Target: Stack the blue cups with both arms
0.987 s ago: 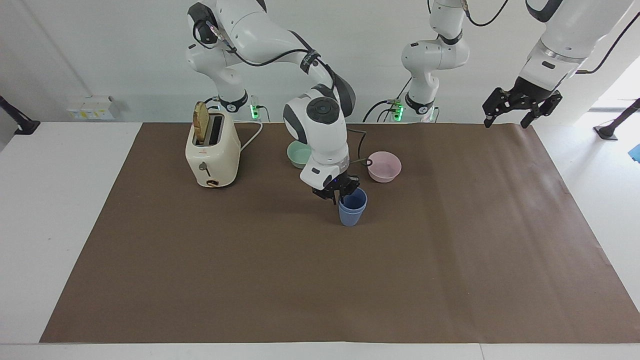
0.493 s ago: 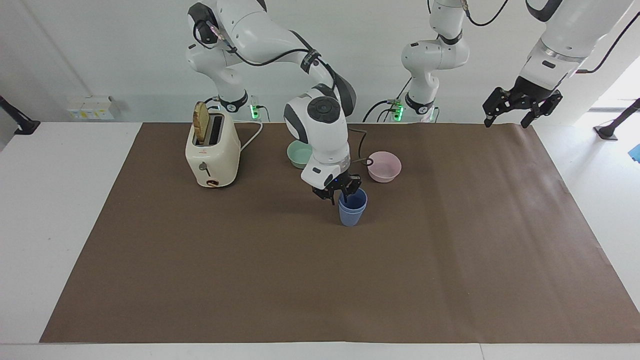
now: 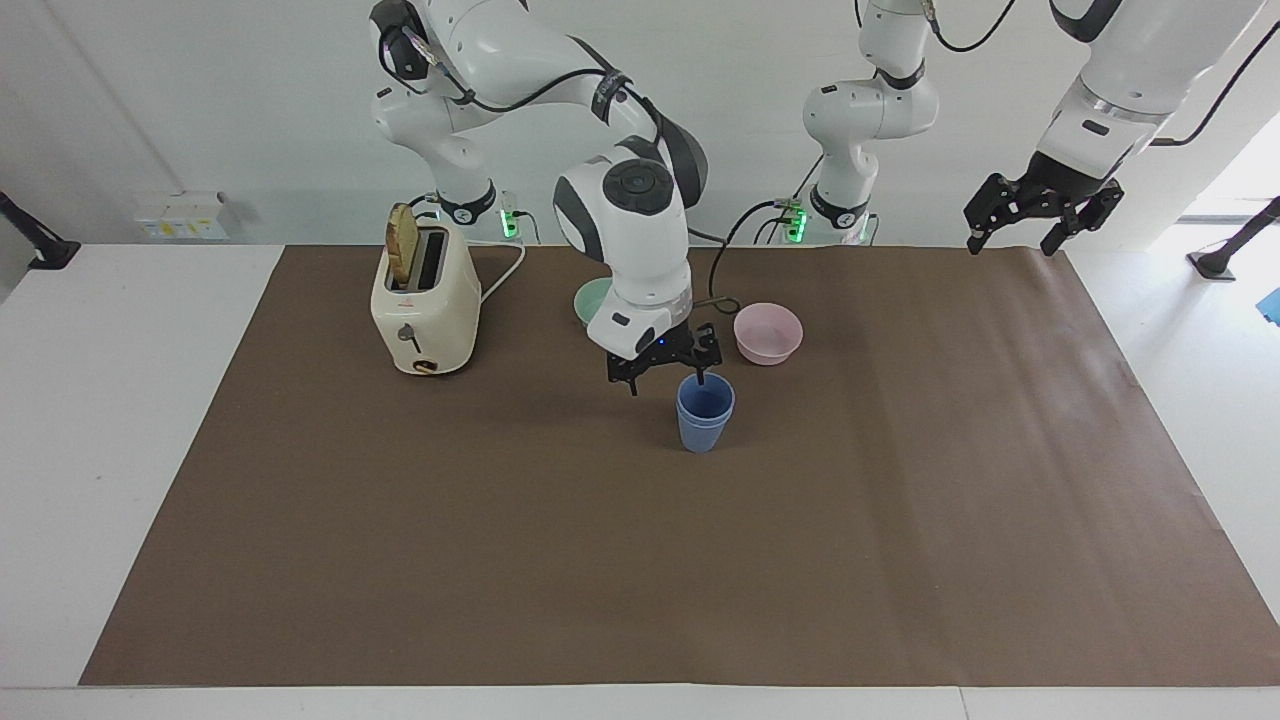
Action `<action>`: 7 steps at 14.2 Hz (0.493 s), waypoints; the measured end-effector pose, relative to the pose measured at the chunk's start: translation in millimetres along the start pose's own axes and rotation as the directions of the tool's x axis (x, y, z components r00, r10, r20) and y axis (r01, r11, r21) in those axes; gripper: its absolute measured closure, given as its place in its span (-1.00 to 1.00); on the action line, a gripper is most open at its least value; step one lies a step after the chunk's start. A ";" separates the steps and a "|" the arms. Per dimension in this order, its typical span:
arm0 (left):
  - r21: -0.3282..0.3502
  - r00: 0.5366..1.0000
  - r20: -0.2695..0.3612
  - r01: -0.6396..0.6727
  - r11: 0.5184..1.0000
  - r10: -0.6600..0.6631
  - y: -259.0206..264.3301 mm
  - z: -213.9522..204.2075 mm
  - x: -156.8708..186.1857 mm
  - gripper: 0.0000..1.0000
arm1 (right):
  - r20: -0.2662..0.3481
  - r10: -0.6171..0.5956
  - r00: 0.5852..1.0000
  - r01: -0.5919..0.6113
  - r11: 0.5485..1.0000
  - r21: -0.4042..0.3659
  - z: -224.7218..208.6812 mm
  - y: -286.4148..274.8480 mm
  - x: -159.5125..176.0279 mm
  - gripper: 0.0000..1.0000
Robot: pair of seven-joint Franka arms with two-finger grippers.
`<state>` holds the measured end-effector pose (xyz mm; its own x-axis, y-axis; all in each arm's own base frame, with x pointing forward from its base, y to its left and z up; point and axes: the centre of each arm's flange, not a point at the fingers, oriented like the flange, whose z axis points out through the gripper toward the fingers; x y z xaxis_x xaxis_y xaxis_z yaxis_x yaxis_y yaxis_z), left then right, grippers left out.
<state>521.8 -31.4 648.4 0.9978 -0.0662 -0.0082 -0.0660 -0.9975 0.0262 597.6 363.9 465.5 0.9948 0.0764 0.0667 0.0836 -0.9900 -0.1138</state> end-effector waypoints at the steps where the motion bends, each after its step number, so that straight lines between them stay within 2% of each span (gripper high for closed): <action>1: 0.000 1.000 0.000 0.000 1.000 0.000 0.0 0.0 0.0 -1.00 | -0.018 0.016 1.000 -0.016 1.000 0.002 -19.0 12.7 4.6 -1.00; 3: 0.000 1.000 0.000 0.000 1.000 0.000 0.0 0.0 0.0 -1.00 | -0.034 0.035 0.999 -0.035 0.999 -0.003 -48.0 46.3 12.8 -1.00; 7: 0.000 1.000 0.000 0.005 1.000 -0.005 -2.1 -0.1 0.0 -1.00 | -0.030 0.056 0.998 -0.057 0.998 -0.034 -80.6 112.5 23.6 -1.00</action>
<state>521.9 -29.2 648.4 0.9981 -0.0614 -0.0082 -0.0612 -0.9978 0.0265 625.8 244.7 534.2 0.9958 0.0177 0.0899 0.0252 -0.9962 -0.0835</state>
